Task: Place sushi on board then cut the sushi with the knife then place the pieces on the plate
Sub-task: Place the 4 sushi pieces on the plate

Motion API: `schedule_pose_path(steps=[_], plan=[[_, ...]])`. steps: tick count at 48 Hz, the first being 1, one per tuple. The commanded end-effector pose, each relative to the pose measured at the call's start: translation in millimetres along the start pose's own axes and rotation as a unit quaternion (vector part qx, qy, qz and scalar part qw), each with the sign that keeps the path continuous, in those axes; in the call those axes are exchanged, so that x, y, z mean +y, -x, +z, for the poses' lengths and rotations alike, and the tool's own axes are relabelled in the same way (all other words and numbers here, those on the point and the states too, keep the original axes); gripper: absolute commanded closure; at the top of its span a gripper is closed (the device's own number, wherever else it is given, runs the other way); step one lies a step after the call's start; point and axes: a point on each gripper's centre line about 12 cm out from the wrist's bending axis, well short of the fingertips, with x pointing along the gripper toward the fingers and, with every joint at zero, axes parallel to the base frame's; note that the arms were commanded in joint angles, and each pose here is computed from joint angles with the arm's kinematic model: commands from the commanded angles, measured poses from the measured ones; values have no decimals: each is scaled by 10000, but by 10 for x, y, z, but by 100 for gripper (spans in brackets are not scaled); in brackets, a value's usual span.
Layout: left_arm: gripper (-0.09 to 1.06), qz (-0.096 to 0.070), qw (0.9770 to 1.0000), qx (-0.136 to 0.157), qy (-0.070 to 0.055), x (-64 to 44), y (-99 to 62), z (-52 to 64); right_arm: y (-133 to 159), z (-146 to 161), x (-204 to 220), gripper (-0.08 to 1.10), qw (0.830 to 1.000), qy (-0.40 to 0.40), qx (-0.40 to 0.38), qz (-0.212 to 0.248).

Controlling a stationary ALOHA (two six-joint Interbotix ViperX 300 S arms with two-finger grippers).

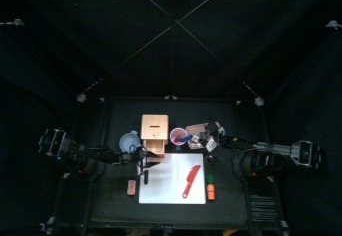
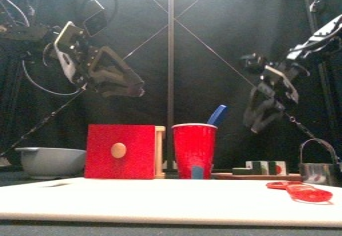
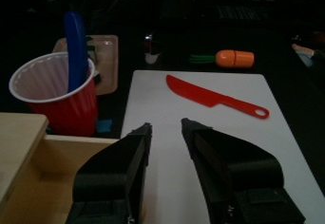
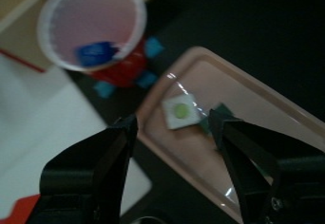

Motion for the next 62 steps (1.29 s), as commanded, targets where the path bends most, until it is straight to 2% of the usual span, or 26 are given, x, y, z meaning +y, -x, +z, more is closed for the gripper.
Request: schedule_pose_path(steps=[1,9,21,30,38,42,47,55,62], plan=[[23,39,9998,-181,40,15,-46,121,229,174,474,10,9942,355,-445,911],[23,75,9996,-257,43,35,-74,175,375,188,845,10,9827,215,-531,1761],[23,63,9992,-388,46,17,-179,290,458,67,1040,10,9705,135,-475,2361],[23,29,9989,-473,33,-12,-242,361,487,-38,1090,10,9682,221,-350,2466],[23,-44,9982,-591,-42,-39,-256,442,454,-103,1029,10,9763,-277,25,2146],[23,-77,9980,-626,-78,-46,-218,457,461,-212,1035,10,9784,-361,328,2007],[23,-62,9973,-731,-58,-29,-123,476,566,-309,1183,10,9744,-139,527,2182],[23,-64,9948,-1018,-19,-6,80,592,840,-214,1339,10,9630,14,280,2680],[23,-93,9945,-1041,-25,3,240,553,1060,-165,1289,10,9557,157,-39,2940]])
